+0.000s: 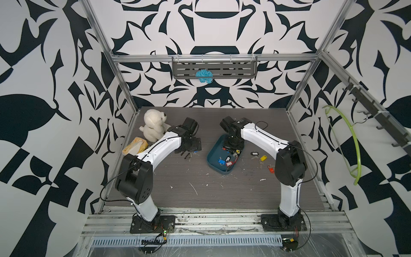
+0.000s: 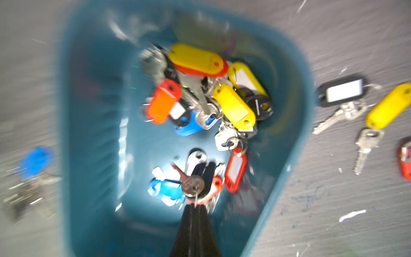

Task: Take the keys out of the storage box
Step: Pick up the key from the storage box, then place the key at the center of the board.

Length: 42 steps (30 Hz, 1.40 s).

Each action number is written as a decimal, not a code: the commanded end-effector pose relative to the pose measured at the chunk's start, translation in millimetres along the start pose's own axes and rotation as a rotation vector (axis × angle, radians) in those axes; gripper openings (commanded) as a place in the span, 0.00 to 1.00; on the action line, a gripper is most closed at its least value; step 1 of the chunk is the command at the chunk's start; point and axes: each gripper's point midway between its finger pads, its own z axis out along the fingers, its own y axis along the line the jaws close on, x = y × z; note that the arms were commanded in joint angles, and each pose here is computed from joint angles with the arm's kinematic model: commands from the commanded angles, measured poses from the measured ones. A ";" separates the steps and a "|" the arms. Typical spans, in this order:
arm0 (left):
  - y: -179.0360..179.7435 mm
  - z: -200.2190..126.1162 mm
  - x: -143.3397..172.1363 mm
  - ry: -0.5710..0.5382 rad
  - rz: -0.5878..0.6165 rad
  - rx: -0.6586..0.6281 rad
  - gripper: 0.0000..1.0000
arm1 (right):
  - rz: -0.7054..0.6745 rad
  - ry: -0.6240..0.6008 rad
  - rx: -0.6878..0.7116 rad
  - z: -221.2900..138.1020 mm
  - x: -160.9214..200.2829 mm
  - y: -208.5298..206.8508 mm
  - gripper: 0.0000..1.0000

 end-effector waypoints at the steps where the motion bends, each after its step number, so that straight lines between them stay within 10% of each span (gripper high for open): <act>1: -2.0 -15.2 -4.7 -0.013 -0.005 0.016 0.99 | -0.015 -0.074 -0.068 -39.2 -12.7 5.2 0.00; 13: -3.3 -23.9 -4.0 -0.025 -0.016 0.028 0.97 | 0.069 -0.161 -0.045 -65.3 -66.4 -89.5 0.00; 23: -13.1 -27.2 -8.8 -0.052 -0.034 0.055 0.96 | 0.188 -0.205 0.092 -29.2 -93.9 -202.9 0.00; 36: -61.9 -30.5 -7.8 -0.062 0.048 0.090 0.95 | 0.236 -0.160 0.171 32.9 -115.8 -235.7 0.01; 42: -97.2 -29.9 -5.4 -0.061 0.111 0.123 0.92 | 0.221 -0.166 0.088 33.0 -108.4 -226.8 0.60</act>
